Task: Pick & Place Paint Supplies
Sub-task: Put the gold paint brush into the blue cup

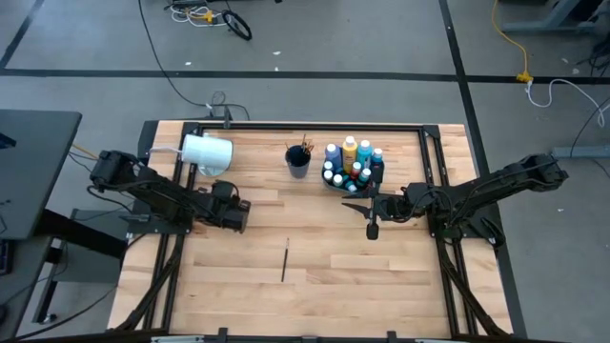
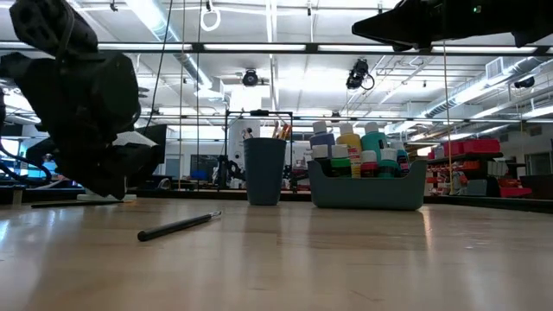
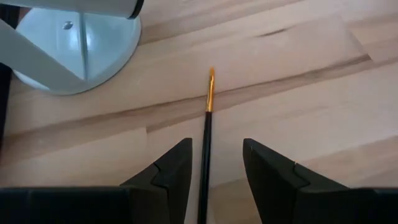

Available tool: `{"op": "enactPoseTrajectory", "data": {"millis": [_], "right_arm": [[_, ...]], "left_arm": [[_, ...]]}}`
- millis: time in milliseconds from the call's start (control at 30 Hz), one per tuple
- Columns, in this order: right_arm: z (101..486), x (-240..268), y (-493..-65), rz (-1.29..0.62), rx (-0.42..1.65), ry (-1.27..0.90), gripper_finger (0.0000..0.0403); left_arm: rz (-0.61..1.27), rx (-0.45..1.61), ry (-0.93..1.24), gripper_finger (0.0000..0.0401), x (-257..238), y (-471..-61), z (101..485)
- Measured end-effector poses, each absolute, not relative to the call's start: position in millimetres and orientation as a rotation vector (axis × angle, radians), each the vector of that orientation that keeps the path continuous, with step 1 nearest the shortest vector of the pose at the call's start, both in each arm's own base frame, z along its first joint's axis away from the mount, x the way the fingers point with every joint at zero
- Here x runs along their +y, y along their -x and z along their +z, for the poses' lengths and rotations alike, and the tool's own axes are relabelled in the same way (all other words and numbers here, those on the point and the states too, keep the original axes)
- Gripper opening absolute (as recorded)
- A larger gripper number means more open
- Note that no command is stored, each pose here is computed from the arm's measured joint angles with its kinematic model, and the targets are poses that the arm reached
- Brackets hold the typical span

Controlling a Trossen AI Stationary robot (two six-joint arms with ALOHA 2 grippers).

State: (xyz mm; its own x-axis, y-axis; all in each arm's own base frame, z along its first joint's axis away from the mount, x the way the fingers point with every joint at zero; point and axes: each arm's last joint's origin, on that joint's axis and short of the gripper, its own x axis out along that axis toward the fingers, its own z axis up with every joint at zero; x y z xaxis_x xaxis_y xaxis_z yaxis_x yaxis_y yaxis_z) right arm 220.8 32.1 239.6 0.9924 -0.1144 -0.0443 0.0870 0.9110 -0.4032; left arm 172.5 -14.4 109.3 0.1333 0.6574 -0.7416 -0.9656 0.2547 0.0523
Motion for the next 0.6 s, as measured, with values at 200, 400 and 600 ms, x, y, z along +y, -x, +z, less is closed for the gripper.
{"op": "enactPoseTrajectory", "data": {"millis": [200,400,600], "right_arm": [[240,32,-221,-0.105,0.068,0.412,0.0071],[240,32,-221,-0.104,0.067,0.412,0.0071],[241,32,-221,-0.107,0.05,0.408,0.0071]], "left_arm": [[1.26,0.691,0.526,0.0153,-9,-166,98],[1.257,0.533,0.548,0.0153,-5,-158,85],[1.232,0.425,0.53,0.0153,-2,-147,74]]}}
